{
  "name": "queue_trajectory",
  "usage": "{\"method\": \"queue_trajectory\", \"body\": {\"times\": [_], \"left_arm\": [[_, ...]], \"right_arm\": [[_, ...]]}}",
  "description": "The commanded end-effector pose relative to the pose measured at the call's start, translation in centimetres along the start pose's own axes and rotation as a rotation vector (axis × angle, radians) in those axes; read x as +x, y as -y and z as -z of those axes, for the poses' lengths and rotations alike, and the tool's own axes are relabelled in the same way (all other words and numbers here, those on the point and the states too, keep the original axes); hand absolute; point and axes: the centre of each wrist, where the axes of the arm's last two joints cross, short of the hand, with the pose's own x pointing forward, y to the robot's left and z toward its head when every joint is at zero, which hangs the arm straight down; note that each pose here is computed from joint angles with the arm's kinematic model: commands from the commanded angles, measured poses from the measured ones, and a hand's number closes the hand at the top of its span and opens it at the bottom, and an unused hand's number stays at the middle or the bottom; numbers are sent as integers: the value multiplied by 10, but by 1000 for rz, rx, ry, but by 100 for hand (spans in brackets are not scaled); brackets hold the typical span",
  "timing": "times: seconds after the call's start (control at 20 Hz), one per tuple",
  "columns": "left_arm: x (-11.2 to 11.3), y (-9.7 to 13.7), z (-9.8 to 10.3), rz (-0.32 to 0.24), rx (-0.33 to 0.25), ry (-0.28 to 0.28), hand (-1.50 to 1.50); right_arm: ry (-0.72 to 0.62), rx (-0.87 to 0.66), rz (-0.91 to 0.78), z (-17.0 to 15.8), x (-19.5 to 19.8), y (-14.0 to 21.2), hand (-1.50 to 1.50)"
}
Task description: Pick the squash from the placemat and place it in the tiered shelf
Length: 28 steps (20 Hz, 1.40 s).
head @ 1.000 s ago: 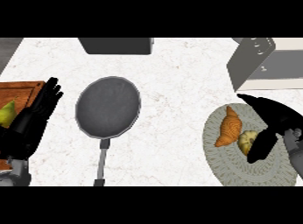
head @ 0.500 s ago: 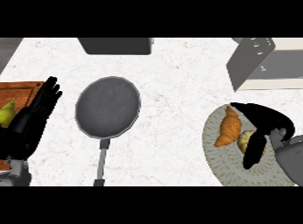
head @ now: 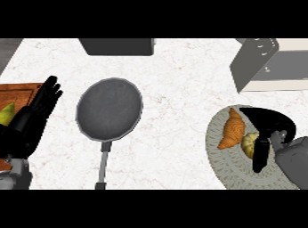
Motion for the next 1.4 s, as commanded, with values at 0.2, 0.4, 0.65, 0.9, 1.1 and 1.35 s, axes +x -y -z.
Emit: {"method": "queue_trajectory", "body": {"times": [0.2,0.4,0.65,0.9,1.1,1.35], "left_arm": [[-4,8,-2,-12,-5,-1,0],[-8,12,-5,-15,-9,-12,0],[0,6,-11,-9,-8,-18,0],[12,-10,-6,-6,-8,-3,0],[-2,1,-13,-2,-1,-5,0],[0,-6,-22,-2,8,-9,0]], "right_arm": [[-145,85,-65,16,-6,-1,-150],[-146,97,-54,14,-23,-2,-150],[-150,117,-57,20,-27,-4,-150],[-140,174,-55,24,-36,-6,-150],[-125,193,-32,25,-26,-41,-150],[-134,197,-12,42,-68,-64,-150]]}}
